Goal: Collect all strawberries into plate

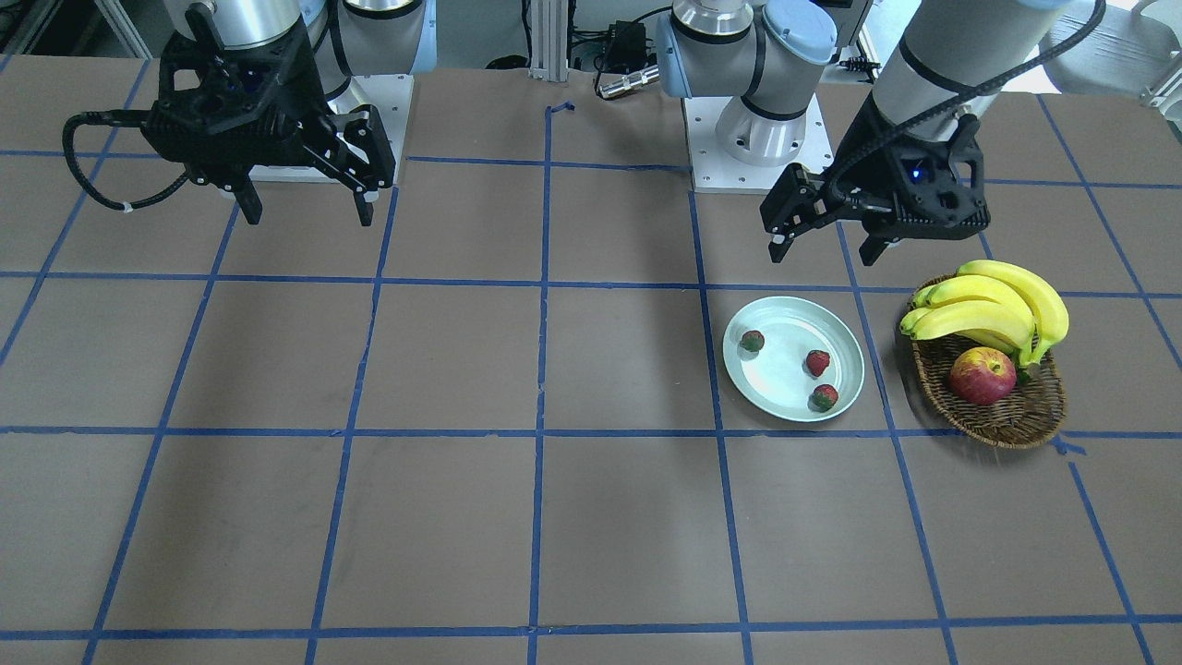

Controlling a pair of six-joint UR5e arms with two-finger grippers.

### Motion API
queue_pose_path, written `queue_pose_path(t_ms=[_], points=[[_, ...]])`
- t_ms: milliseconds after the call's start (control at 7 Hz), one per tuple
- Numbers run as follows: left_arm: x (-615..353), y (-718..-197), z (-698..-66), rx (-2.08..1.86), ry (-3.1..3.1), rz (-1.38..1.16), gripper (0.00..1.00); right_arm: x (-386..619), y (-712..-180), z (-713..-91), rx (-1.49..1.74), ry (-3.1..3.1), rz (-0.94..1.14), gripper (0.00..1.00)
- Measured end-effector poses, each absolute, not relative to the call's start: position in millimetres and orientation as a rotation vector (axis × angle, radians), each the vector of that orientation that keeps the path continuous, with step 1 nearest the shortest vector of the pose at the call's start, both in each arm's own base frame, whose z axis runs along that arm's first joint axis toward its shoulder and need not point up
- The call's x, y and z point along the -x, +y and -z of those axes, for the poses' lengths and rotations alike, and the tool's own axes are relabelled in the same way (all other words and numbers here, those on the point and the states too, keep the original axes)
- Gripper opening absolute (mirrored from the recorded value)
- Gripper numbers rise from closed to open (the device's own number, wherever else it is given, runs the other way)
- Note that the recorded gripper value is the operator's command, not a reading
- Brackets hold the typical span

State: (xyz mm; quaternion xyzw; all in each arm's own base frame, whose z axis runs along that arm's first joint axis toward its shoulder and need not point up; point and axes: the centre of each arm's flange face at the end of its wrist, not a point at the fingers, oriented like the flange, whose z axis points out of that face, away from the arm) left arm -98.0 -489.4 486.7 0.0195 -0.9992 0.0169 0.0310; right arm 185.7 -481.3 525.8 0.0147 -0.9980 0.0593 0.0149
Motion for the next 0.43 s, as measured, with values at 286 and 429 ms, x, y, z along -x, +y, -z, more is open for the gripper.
queue_pose_path(t_ms=[286, 429], points=[[97.2, -473.2, -510.8, -0.036, -3.100, -0.011, 1.00, -185.4, -481.5, -525.9, -0.045, -3.106, -0.185, 1.00], [96.9, -468.1, -515.8, -0.034, -3.104, 0.004, 1.00, -185.3, -481.5, -525.9, -0.044, -3.107, -0.185, 1.00]])
